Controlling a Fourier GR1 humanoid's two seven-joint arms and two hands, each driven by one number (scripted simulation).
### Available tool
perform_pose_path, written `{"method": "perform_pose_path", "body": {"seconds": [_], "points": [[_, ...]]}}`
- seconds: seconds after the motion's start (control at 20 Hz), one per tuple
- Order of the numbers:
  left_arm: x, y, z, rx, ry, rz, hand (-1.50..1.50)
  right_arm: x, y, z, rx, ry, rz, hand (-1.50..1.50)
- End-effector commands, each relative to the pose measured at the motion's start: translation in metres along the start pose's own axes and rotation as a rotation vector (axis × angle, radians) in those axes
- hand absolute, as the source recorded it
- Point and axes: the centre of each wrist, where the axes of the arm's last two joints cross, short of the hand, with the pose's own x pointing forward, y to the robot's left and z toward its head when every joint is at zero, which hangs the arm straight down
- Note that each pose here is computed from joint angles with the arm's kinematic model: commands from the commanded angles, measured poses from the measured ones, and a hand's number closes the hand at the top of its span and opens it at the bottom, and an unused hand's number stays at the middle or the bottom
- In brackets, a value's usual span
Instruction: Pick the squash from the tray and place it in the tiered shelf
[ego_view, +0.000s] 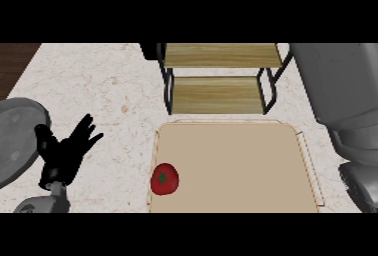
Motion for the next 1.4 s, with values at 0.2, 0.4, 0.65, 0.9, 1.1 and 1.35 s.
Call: {"method": "perform_pose_path", "body": {"seconds": [0.2,0.4,0.65,0.9,1.1,1.35], "points": [[-0.023,-0.008,0.007,-0.025,0.062,-0.006,0.0,0.004,-0.006,0.001,-0.085,0.058,-0.318,-1.5],[-0.006,-0.007,-0.004,0.002,0.046,0.013,0.0,-0.001,-0.026,-0.003,-0.097,0.064,-0.473,-1.5],[-0.008,-0.01,-0.003,0.004,0.048,-0.005,0.0,-0.012,-0.039,-0.003,-0.215,0.107,-0.627,-1.5],[-0.009,0.005,0.0,-0.005,0.057,0.007,0.0,-0.035,-0.086,-0.009,-0.395,0.147,-0.551,-1.5],[-0.012,0.018,0.006,0.029,0.074,0.03,0.0,-0.069,-0.12,-0.001,-0.503,0.224,-0.583,-1.5],[-0.028,0.003,0.007,0.017,0.042,-0.006,0.0,-0.098,-0.168,0.011,-0.561,0.265,-0.702,-1.5]]}}
